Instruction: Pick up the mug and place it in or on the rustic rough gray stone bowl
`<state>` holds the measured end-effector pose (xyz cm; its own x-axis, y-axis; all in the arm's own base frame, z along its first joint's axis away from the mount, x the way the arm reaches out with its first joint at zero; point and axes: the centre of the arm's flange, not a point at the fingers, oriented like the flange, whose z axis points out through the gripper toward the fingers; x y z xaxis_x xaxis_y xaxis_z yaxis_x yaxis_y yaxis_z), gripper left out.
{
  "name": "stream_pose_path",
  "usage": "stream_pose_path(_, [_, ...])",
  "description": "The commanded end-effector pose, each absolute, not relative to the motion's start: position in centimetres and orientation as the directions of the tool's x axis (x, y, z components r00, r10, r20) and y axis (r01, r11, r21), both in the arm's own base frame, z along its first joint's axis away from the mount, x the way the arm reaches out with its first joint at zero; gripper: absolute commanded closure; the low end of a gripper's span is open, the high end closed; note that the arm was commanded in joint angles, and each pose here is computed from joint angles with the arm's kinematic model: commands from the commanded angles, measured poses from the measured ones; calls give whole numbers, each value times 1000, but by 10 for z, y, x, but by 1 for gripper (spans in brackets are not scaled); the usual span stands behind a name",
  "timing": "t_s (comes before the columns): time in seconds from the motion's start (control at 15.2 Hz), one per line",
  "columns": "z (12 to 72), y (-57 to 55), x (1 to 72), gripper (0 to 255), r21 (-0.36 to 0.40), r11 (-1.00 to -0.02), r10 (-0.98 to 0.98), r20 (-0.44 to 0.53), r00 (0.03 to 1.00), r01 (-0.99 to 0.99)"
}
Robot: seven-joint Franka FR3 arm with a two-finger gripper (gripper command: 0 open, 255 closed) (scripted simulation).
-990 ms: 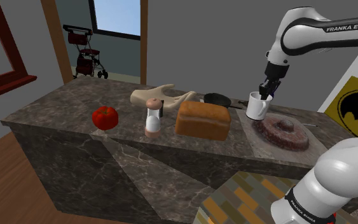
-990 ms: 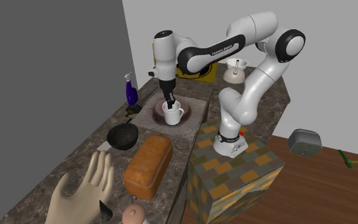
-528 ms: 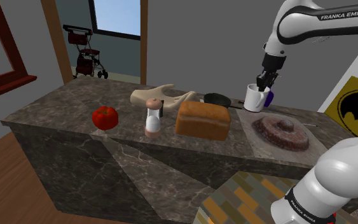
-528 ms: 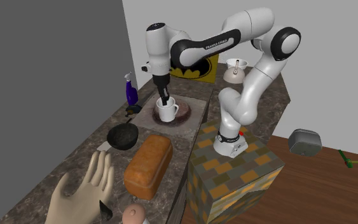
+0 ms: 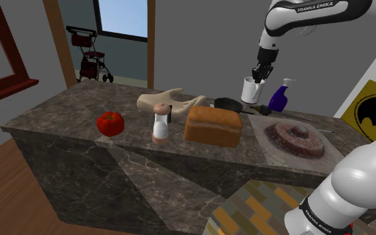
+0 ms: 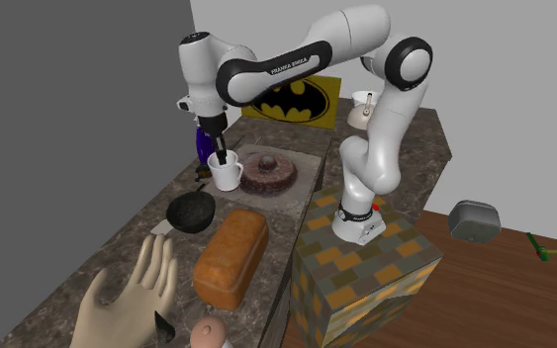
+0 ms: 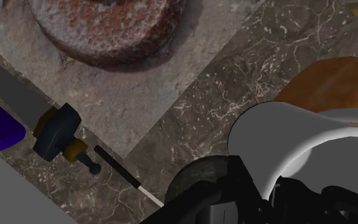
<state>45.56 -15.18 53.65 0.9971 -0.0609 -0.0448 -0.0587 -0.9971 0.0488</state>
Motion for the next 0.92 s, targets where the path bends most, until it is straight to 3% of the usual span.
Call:
stream_pose_path(0.0, [543, -159, 481, 255, 49, -997, -61, -44, 997, -58])
stream_pose_path(0.46, [554, -183, 576, 255, 49, -997, -61, -44, 997, -58])
stream_pose_path(0.86, [522, -183, 576, 255, 49, -997, -61, -44, 997, -58])
